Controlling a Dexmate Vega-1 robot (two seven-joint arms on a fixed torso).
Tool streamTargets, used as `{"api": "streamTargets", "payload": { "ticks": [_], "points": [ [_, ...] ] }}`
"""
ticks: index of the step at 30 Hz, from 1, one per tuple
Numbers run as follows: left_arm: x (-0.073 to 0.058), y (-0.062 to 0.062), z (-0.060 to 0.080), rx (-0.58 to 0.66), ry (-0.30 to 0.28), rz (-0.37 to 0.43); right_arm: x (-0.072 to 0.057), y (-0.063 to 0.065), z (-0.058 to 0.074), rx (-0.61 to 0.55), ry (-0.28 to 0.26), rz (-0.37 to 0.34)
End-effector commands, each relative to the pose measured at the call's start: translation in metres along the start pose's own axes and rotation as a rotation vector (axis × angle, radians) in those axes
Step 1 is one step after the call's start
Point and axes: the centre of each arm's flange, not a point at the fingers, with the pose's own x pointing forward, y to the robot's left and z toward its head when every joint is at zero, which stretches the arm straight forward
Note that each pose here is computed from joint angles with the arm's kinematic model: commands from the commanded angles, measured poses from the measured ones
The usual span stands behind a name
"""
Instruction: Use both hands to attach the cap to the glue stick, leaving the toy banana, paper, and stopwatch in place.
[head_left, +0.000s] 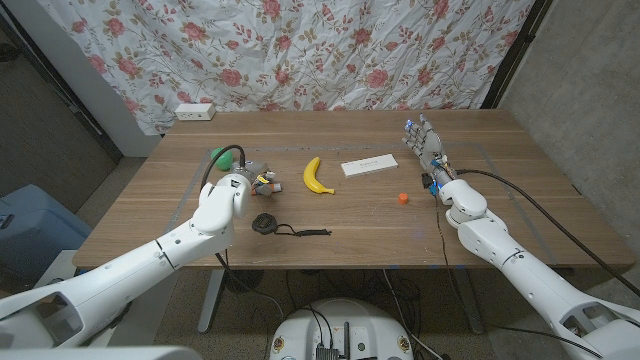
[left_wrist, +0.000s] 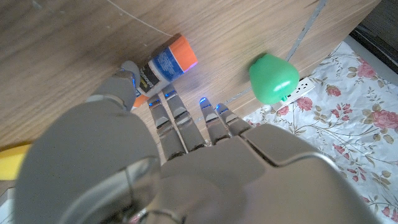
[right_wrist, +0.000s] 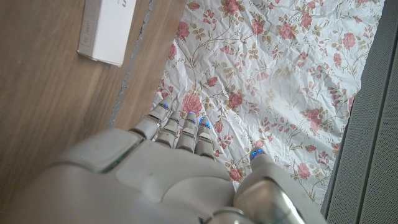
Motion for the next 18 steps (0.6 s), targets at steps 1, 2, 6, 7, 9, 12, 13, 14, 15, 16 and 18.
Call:
{"api": "streamTargets", "payload": {
  "ticks": [1,2,6,7,9,12,13,14,15,16,18],
  "points": [
    [0.0002,-0.0025,-0.0003,-0.032,0.01,0.025,-0.0008,0.0032,0.0007,-0.005,-0.001,-0.005],
    [0.0005,-0.0029,-0.0002,-0.031,0.01,0.029,-0.0008,0.0035,0.0006,-0.006,0.0,-0.005],
    [0.0019,-0.005,0.0012,-0.032,0.011,0.038,-0.0004,0.0047,-0.0004,-0.002,0.002,-0.004],
    [0.0024,-0.0044,0.0016,-0.032,0.014,0.039,-0.0003,0.0049,-0.0005,-0.001,0.002,-0.004],
    [0.0029,-0.0058,0.0019,-0.04,0.017,0.035,-0.0001,0.0051,-0.0005,-0.002,0.001,-0.006],
    [0.0033,-0.0082,0.0025,-0.035,0.024,0.04,0.0002,0.005,-0.0005,-0.001,-0.001,-0.009],
    [0.0034,-0.009,0.0027,-0.036,0.024,0.04,0.0003,0.005,-0.0005,-0.001,-0.001,-0.01],
    [0.0035,-0.0096,0.0029,-0.038,0.025,0.039,0.0004,0.0049,-0.0006,0.0,-0.001,-0.01],
    [0.0037,-0.0102,0.0032,-0.038,0.028,0.037,0.0005,0.0049,-0.0007,0.0,-0.001,-0.01],
    [0.0041,-0.0109,0.0035,-0.038,0.029,0.035,0.0005,0.0049,-0.0009,0.0,0.0,-0.011],
    [0.0047,-0.0121,0.0038,-0.04,0.031,0.036,0.0007,0.0051,-0.0014,0.003,0.0,-0.011]
  ]
}}
